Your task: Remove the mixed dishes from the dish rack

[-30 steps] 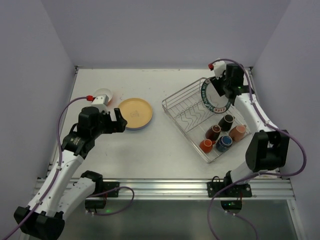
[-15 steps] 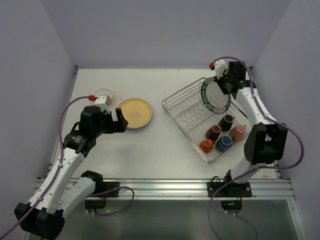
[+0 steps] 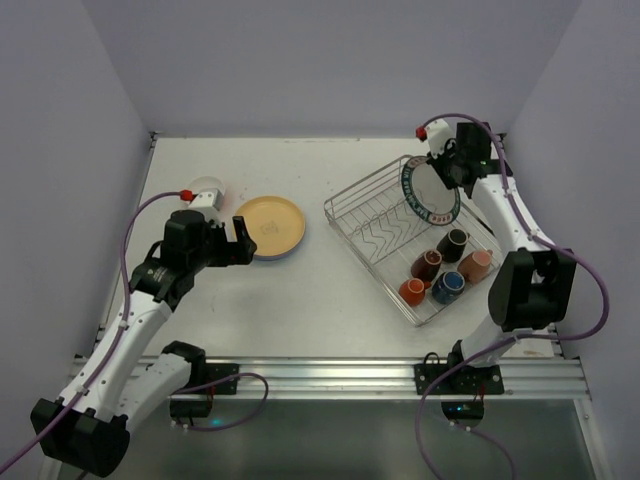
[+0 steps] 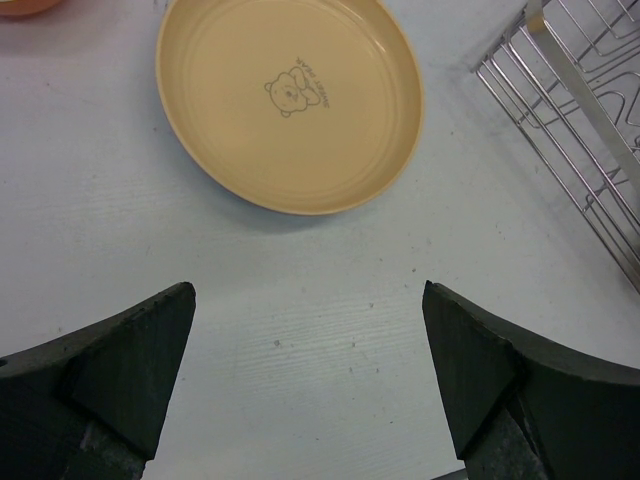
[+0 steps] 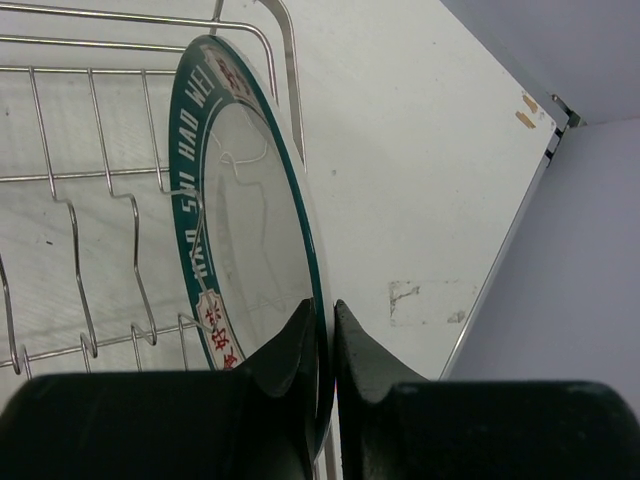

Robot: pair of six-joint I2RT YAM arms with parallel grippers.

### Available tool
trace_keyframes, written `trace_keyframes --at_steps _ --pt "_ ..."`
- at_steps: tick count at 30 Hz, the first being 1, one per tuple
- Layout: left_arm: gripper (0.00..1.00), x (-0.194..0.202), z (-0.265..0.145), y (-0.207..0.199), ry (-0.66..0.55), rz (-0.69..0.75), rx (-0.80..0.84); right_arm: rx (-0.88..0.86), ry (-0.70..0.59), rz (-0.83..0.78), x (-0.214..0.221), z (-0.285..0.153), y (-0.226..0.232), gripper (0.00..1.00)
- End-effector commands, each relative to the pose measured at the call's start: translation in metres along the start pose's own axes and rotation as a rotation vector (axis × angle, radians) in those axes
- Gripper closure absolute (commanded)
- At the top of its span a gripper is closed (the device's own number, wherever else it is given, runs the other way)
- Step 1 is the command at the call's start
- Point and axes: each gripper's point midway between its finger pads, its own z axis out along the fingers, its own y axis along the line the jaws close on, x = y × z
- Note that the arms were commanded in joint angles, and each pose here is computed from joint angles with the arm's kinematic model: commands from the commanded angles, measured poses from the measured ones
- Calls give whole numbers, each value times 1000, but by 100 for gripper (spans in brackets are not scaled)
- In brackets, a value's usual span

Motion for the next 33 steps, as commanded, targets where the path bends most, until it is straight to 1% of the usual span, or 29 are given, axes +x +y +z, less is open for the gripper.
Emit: trace_keyframes --at_steps 1,12,17,19,21,23,24,25,26,27,29,30,31,32,33 --pt "0 -5 1 -2 -27 21 12 120 -54 -48 -20 -28 -30 100" --pt "0 -7 -1 -3 -37 20 12 193 -142 -1 -44 -83 -44 100" --pt "0 -8 -2 -3 -41 22 15 205 -181 52 -57 -112 -44 100" --pt "0 -10 -4 -9 -47 35 46 204 -201 106 -62 -123 -43 100" --pt "0 -10 -8 -23 -47 58 127 235 -230 170 -68 -140 -48 100" --pt "0 -16 -13 -34 -68 78 190 248 -274 272 -76 -155 -51 100" --pt "0 -21 -17 -40 -84 77 218 235 -314 349 -83 -168 -49 100" --pt "0 -30 -21 -47 -117 75 251 212 -337 389 -87 -174 -45 100" --pt "0 -33 -28 -63 -127 77 337 184 -383 434 -94 -185 -40 100" --pt "0 -39 -33 -75 -141 59 401 108 -421 559 -100 -185 -26 100" --pt "0 -58 -47 -101 -196 60 526 -3 -482 671 -109 -191 -5 100" --pt "0 -64 -46 -107 -195 53 548 -62 -534 709 -118 -195 4 100" --pt "0 -73 -47 -114 -216 44 569 -183 -540 787 -117 -197 29 100" --pt "0 -85 -52 -123 -237 48 589 -245 -550 812 -118 -199 41 100" --pt "0 -90 -44 -127 -224 35 588 -309 -548 844 -113 -188 58 100"
